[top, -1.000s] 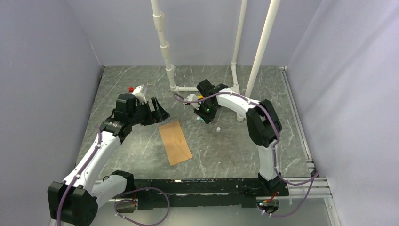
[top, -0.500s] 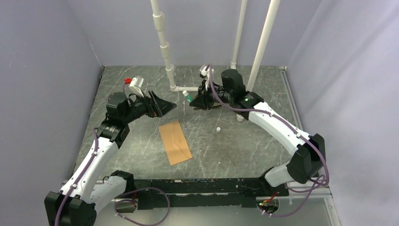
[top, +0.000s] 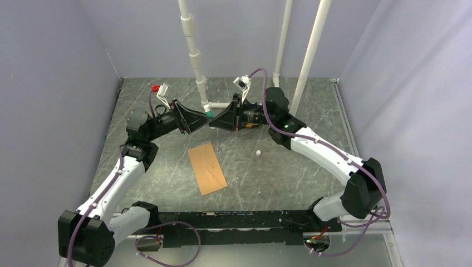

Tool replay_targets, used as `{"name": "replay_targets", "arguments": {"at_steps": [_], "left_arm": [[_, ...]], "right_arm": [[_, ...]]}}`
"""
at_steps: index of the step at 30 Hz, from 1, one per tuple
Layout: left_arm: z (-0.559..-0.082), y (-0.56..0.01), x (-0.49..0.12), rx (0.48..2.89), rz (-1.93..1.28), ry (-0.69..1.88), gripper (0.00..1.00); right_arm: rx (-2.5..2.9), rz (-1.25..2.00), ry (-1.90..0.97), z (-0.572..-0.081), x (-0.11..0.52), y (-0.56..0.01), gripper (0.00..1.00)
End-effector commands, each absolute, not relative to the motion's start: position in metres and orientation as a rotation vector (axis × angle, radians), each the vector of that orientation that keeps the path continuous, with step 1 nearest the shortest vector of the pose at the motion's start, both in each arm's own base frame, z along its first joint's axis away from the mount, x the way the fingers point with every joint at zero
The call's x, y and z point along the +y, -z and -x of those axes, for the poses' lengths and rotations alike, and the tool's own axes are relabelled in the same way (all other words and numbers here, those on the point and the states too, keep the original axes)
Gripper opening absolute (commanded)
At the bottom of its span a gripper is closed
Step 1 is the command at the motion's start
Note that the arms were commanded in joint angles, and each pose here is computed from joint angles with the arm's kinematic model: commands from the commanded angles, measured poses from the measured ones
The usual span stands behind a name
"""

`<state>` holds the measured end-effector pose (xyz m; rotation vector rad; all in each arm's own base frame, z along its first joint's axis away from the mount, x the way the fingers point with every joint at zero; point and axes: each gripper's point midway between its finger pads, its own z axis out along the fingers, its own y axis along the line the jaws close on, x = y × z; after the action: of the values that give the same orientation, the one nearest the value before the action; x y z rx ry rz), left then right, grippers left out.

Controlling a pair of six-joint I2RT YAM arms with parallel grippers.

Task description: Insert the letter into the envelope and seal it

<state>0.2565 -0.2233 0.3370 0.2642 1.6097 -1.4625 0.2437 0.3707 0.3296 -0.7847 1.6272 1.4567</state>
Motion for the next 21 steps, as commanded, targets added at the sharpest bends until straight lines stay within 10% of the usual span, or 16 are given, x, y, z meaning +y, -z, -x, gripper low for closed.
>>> {"name": "replay_targets", "arguments": {"at_steps": [1,7,16,21], "left_arm": [[-0.244,-0.361,-0.230,1.496,-0.340,1.536,0.53],[-0.239,-0.366,-0.233,1.461,-0.342,1.581,0.47],[-0.237,-0.362,-0.239,1.497,-0.363,1.576,0.03],[-0.244,-0.368,-0.234,1.508,-0.303,1.509,0.02]], "right_arm": [[1.499,0.839,-1.550,-0.227,0.376,-0.358,0.08],[1.517,0.882,-1.562,-0.222,0.381,-0.352,0.08],[1.512,0.852,-1.538,-0.227,0.380,-0.353,0.06],[1.538,0.817,-1.457,-0.231,0.372,-0.344,0.49]]}}
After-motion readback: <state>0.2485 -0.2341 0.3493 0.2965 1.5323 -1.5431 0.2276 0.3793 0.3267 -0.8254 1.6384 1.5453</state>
